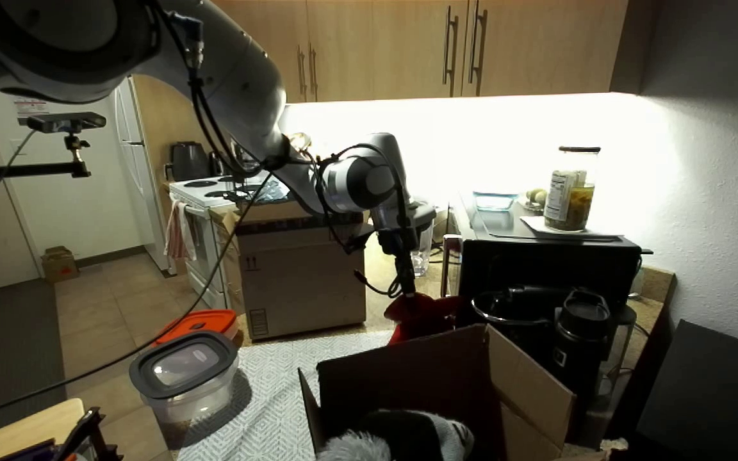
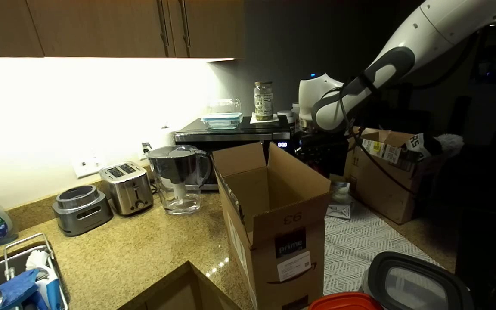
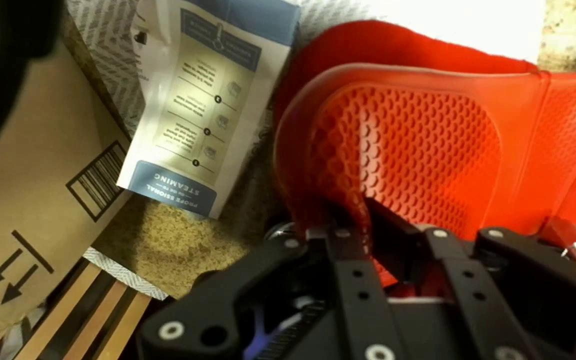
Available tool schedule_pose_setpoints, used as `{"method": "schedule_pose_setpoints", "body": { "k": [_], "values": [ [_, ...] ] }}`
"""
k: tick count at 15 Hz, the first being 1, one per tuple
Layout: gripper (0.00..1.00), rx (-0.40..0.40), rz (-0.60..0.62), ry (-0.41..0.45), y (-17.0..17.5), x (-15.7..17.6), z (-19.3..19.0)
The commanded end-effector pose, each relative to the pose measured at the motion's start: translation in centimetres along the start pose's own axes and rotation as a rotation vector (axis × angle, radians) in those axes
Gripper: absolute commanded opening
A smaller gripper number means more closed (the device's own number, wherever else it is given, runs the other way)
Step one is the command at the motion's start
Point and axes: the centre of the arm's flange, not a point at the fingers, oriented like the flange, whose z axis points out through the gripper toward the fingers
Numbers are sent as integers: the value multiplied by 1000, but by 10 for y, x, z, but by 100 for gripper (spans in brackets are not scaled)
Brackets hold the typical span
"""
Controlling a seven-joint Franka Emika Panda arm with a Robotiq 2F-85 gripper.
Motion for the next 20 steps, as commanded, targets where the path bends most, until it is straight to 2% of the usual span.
{"method": "schedule_pose_setpoints", "body": {
  "k": [1,5,8,14,20],
  "values": [
    [3,57,97,68,-6,8,-17],
    [3,109,166,110,-10,19,-33],
    [3,106,191,103,-5,32,-42],
    [3,43,119,34,29,44,-48],
    [3,7,27,-11,75,64,-78]
  ]
}}
